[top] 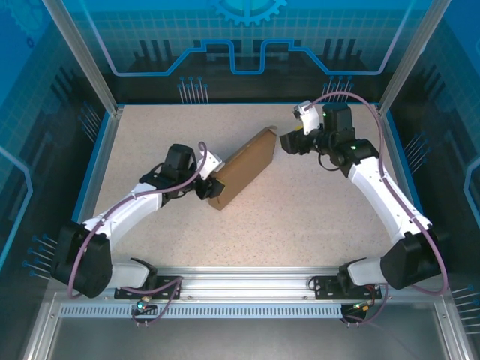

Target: Fold the paper box

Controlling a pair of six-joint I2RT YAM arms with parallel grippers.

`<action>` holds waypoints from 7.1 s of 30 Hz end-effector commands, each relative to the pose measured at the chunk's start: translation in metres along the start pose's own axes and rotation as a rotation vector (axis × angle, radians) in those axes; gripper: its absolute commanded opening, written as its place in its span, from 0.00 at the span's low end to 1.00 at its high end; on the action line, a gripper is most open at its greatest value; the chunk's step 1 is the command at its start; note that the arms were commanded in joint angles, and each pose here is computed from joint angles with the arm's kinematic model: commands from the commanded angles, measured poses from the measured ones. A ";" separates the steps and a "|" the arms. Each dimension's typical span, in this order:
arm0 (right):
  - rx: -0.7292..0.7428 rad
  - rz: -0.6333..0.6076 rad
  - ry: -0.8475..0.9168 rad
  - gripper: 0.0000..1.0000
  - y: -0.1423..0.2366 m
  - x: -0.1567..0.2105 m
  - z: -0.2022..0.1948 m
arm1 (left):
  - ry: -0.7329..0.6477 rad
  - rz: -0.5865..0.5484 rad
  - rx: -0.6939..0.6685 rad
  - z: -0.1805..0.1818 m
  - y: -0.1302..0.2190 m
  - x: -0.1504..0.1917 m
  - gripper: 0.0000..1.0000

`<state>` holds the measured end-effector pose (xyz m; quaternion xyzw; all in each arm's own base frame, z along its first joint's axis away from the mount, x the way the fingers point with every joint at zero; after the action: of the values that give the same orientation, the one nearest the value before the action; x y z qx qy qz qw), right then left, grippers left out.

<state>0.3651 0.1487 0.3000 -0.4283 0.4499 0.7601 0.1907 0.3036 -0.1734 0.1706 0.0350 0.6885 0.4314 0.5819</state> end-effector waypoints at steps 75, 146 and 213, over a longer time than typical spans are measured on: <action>0.197 0.442 0.031 0.06 -0.064 0.021 -0.032 | -0.193 0.046 0.120 0.020 0.003 -0.005 0.37; 0.291 0.247 -0.049 0.02 -0.066 0.058 -0.037 | 0.180 0.109 -0.357 0.046 0.037 -0.013 0.23; 0.431 0.255 0.009 0.02 -0.059 0.096 -0.041 | 0.803 -0.002 -0.200 0.027 0.029 0.013 0.13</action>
<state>0.3836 0.1421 0.2003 -0.3408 0.6345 0.6632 0.2035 0.3195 -0.1377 0.1945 -0.2107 0.8224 0.4543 0.2701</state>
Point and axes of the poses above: each hand's point on the last joint's axis, 136 mm out from that joint toward the fingers, its own y axis back along the fingers, its own z axis along the line the jaws close on, x = y × z, the point moved 3 cm from there along y, back along the fingers, and after that the axes turned 11 degrees about -y, right-handed, at the moved point
